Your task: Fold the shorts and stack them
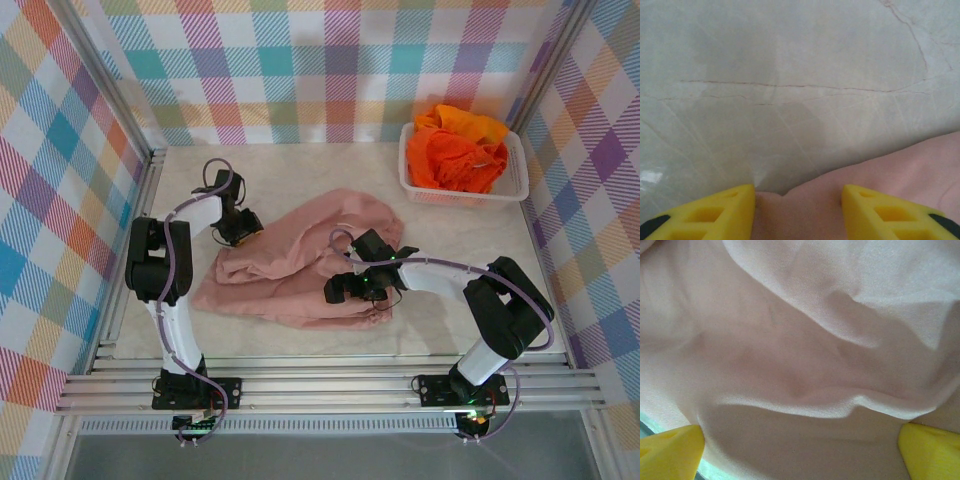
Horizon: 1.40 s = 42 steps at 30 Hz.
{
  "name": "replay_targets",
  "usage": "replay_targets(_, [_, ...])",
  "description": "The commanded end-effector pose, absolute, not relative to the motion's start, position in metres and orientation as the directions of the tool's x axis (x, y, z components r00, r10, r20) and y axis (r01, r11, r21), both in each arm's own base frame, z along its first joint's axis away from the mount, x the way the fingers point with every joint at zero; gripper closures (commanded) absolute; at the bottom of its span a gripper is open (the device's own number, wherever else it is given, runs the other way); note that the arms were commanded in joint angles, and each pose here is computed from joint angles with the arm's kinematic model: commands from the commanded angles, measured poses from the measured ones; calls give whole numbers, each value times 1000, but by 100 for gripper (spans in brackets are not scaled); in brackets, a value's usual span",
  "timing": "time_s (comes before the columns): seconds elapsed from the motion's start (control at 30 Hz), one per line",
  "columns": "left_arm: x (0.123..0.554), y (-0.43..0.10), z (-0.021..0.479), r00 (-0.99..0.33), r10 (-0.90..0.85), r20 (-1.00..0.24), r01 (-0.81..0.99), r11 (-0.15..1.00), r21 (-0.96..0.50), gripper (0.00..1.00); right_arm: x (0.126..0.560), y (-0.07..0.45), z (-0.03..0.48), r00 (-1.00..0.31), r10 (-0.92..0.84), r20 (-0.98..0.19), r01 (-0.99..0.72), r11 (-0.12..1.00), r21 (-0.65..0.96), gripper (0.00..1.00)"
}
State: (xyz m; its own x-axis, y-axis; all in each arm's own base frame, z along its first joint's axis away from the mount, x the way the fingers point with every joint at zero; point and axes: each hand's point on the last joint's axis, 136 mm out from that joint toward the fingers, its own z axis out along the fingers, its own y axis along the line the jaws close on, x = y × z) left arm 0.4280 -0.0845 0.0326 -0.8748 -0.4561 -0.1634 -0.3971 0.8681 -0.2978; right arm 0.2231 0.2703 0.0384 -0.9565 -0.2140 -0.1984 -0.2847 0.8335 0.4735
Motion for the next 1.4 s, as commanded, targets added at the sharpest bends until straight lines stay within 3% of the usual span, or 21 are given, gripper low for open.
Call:
replay_targets(0.0, [426,-97,29,-881,-450,-144,-387,862,-327,58,214,261,27,-963,-216,-161,-267,849,456,0])
replay_targets(0.27, [433,-102,38,-874,-461,-152,-385,849,-361,99,213,258,21,-963,-221,-156,-269,856,441,0])
replay_targets(0.63, [482,-71,102,-810,-499,-308,-387,850,-358,100,212,253,21,-962,-225,-154,-270,862,429,1])
replay_targets(1.0, [574,-31,135,-719,-543,-434,-395,833,-388,100,205,250,22,-959,-249,-137,-284,858,428,1])
replay_targets(1.1, [601,-37,145,-704,-547,-453,-339,819,-462,83,206,251,27,-957,-251,-145,-290,852,436,1])
replay_targets(1.2, [616,-44,180,-678,-535,-504,-265,817,-512,52,208,257,39,-953,-255,-162,-302,838,455,1])
replay_targets(1.37, [588,-41,252,-622,-512,-592,-202,835,-512,19,221,273,74,-936,-256,-241,-346,796,497,1])
